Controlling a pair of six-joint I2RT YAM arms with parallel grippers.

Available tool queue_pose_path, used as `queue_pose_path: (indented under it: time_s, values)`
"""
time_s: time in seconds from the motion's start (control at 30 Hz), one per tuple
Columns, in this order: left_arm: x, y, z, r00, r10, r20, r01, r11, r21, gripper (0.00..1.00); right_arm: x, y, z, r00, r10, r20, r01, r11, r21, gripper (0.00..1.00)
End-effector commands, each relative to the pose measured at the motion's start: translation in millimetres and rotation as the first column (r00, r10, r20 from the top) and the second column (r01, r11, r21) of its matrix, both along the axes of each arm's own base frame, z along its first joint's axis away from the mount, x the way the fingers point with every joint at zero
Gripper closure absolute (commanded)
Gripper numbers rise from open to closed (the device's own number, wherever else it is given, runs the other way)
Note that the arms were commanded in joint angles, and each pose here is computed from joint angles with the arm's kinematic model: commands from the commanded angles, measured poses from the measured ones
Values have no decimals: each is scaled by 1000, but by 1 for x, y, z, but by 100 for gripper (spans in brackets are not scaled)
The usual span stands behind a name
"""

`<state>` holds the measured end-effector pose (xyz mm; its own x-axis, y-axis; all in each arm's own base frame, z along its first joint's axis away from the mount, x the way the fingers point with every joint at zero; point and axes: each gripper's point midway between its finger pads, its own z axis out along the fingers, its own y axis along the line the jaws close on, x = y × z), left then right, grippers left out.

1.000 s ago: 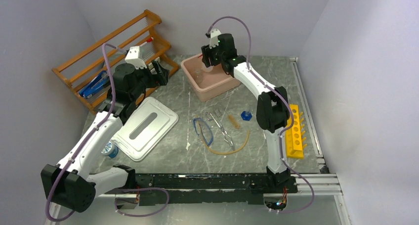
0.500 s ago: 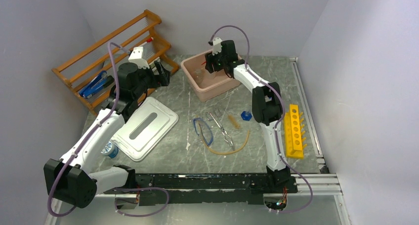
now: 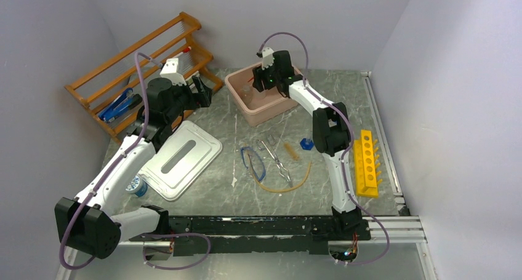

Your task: Organize the chemistry lab equipment

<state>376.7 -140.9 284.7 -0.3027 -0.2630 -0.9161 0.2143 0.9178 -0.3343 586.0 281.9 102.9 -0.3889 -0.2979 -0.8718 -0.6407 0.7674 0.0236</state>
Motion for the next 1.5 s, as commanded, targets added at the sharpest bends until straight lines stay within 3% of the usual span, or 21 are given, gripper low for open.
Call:
queue_pose_path:
  time_s: [0.0,0.4,0.77,0.93,1.1,1.47]
  values:
    - [2,0,24,998,4,65,-3,1000,-11,9,5,13,-10,1000,-1,2,1,1000,-6,43]
    - [2,0,27,997,8,74,-7,1000,-12,9,7,6,57,995,-78,66,75,996,55,12]
    - [-10,13,35,996,62,56,-61,998,-19,8,-27,-5,141,985,-73,159,55,992,115,10]
    - [-28,11,40,998,15,60,-14,1000,-17,8,-65,-23,185,980,-126,156,99,981,167,13]
    - [-48,11,38,999,-12,52,14,999,-44,3,-131,-44,220,979,-197,48,179,951,252,25]
    - [-80,-25,5,981,-196,-9,192,969,-154,6,-281,-31,136,963,-201,-182,216,974,69,28]
